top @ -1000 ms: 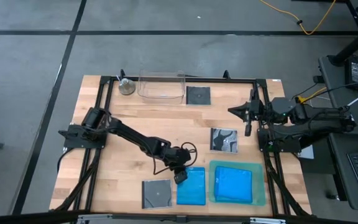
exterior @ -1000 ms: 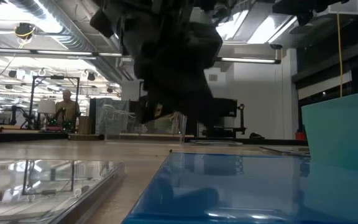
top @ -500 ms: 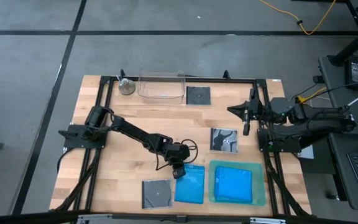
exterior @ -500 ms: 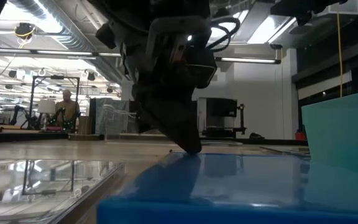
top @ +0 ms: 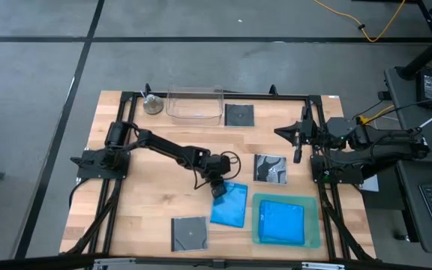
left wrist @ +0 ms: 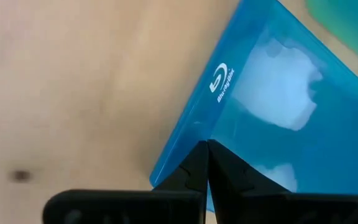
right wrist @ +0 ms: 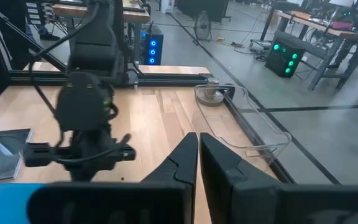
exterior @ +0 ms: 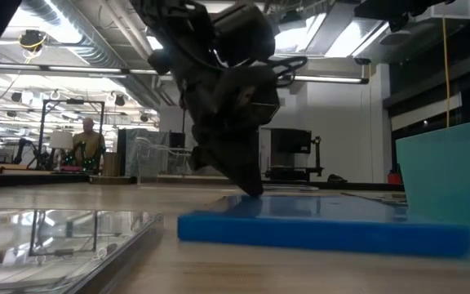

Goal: Pick & place jewel cases by type
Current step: Put the blue cd case into the green bin

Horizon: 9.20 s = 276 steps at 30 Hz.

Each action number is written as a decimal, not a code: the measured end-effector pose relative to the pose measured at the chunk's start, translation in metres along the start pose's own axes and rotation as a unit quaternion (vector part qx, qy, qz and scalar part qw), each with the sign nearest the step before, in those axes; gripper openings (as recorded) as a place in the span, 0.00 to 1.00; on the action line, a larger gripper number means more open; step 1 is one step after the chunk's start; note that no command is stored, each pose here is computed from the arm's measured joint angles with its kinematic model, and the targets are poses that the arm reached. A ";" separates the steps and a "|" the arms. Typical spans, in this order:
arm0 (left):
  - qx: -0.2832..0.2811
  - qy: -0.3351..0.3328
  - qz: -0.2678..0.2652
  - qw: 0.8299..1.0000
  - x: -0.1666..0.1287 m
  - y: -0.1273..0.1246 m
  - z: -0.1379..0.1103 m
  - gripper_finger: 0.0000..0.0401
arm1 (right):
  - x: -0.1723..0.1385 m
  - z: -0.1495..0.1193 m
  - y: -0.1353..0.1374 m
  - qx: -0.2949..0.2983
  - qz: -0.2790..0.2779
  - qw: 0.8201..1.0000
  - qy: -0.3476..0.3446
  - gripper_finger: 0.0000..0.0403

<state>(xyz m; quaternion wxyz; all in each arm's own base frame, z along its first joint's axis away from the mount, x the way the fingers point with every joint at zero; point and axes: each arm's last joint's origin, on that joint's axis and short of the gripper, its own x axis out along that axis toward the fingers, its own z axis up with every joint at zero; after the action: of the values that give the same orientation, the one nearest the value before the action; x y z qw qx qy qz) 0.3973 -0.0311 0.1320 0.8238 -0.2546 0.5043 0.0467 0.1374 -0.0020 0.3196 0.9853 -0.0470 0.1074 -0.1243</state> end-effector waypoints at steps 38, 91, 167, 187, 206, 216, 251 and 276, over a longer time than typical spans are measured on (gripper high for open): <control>-0.047 0.031 0.112 0.992 -0.032 0.093 0.019 0.00 | 0.068 -0.033 -0.003 0.102 0.077 0.978 0.162 0.06; -0.229 -0.114 0.175 0.951 -0.125 0.019 -0.052 0.13 | 0.183 -0.136 -0.007 0.293 0.173 0.876 0.341 0.43; -0.419 -0.204 -0.021 0.885 -0.036 0.043 -0.081 0.56 | 0.214 -0.174 0.048 0.025 0.238 0.908 0.344 0.01; -0.417 -0.229 -0.018 0.879 -0.040 0.042 -0.078 0.56 | 0.214 -0.174 0.046 0.023 0.237 0.909 0.342 0.01; -0.399 -0.271 -0.090 0.871 -0.064 0.026 -0.062 0.56 | 0.215 -0.173 0.046 0.024 0.238 0.909 0.341 0.01; -0.395 -0.271 -0.057 0.876 -0.062 0.033 -0.061 0.56 | 0.215 -0.173 0.046 0.026 0.239 0.909 0.340 0.01; -0.338 -0.280 -0.001 0.899 -0.099 0.036 -0.066 0.09 | 0.179 -0.127 0.010 -0.047 0.134 0.925 0.352 0.03; -0.132 -0.466 -0.045 0.874 -0.213 0.020 -0.066 0.09 | 0.090 -0.023 -0.022 0.109 0.028 0.984 0.137 0.02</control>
<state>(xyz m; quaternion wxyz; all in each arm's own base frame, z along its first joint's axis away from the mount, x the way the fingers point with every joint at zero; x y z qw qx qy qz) 0.2336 -0.0061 0.2832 0.9232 -0.3326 0.0395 0.1887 0.2121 -0.0480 0.2816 0.9636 0.0813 0.2286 -0.1125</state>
